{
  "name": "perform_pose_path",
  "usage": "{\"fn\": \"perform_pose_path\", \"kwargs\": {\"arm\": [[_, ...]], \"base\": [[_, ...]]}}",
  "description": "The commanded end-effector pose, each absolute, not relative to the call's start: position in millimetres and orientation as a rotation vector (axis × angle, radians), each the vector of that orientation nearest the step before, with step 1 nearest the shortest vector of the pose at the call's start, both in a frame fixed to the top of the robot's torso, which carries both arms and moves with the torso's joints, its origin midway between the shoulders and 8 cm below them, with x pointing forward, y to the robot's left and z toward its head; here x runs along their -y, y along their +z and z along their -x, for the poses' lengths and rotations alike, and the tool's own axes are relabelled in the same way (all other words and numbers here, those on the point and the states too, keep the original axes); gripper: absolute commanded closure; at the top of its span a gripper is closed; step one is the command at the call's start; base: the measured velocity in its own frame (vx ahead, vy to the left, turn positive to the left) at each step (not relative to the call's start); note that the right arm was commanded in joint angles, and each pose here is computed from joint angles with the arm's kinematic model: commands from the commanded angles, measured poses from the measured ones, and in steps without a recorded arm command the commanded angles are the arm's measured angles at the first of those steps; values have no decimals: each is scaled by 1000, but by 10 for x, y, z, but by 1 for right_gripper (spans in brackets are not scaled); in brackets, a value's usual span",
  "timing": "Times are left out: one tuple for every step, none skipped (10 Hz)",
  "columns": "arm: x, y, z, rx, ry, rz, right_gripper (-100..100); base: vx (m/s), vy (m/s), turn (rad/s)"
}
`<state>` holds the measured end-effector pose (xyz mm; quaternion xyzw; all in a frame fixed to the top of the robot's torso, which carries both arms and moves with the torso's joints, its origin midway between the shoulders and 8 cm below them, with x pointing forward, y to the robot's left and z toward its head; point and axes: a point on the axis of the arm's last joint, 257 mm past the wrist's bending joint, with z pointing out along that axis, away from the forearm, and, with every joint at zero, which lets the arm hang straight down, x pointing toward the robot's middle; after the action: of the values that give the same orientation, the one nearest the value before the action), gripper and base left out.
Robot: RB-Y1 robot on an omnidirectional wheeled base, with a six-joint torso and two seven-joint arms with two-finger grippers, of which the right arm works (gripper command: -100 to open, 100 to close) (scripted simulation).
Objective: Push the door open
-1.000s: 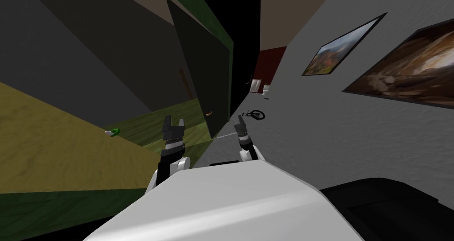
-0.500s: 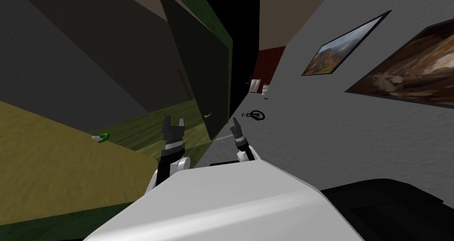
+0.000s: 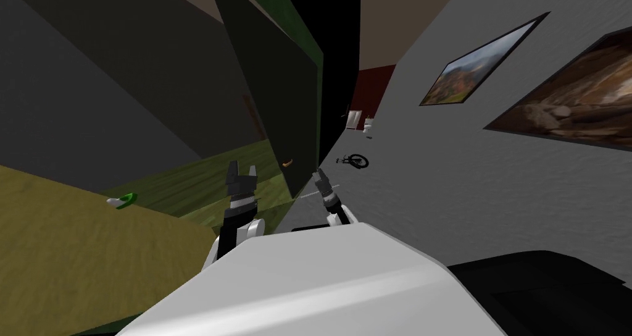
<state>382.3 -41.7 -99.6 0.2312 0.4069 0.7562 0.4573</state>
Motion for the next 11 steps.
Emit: {"fn": "perform_pose_path", "kwargs": {"arm": [[313,-1102,-3807,-1035,1884,-572,-100],[245,-1171,-3795,-1056,1896,-574,-100],[178,-1240,-3782,-1077,1907,-575,-100],[112,-1309,-3767,-1098,1919,-575,-100],[48,-1379,-3750,-1120,1929,-576,-100],[-16,-1449,-3731,-1141,1940,-576,-100],[-78,-1520,-3711,-1164,1949,-576,-100],[-138,-1592,-3688,-1186,1959,-576,-100],[-197,-1664,-3664,-1209,1968,-575,-100],[-254,-1736,-3639,-1232,1976,-575,-100],[-309,-1808,-3612,-1255,1984,-574,-100]], "base": [[91,13,-31],[95,2,-32],[104,11,-30],[108,20,-34],[108,3,-29],[93,1,-25],[96,1,-23],[104,-8,-35],[97,-3,-32],[89,8,-27],[93,18,-37]]}}
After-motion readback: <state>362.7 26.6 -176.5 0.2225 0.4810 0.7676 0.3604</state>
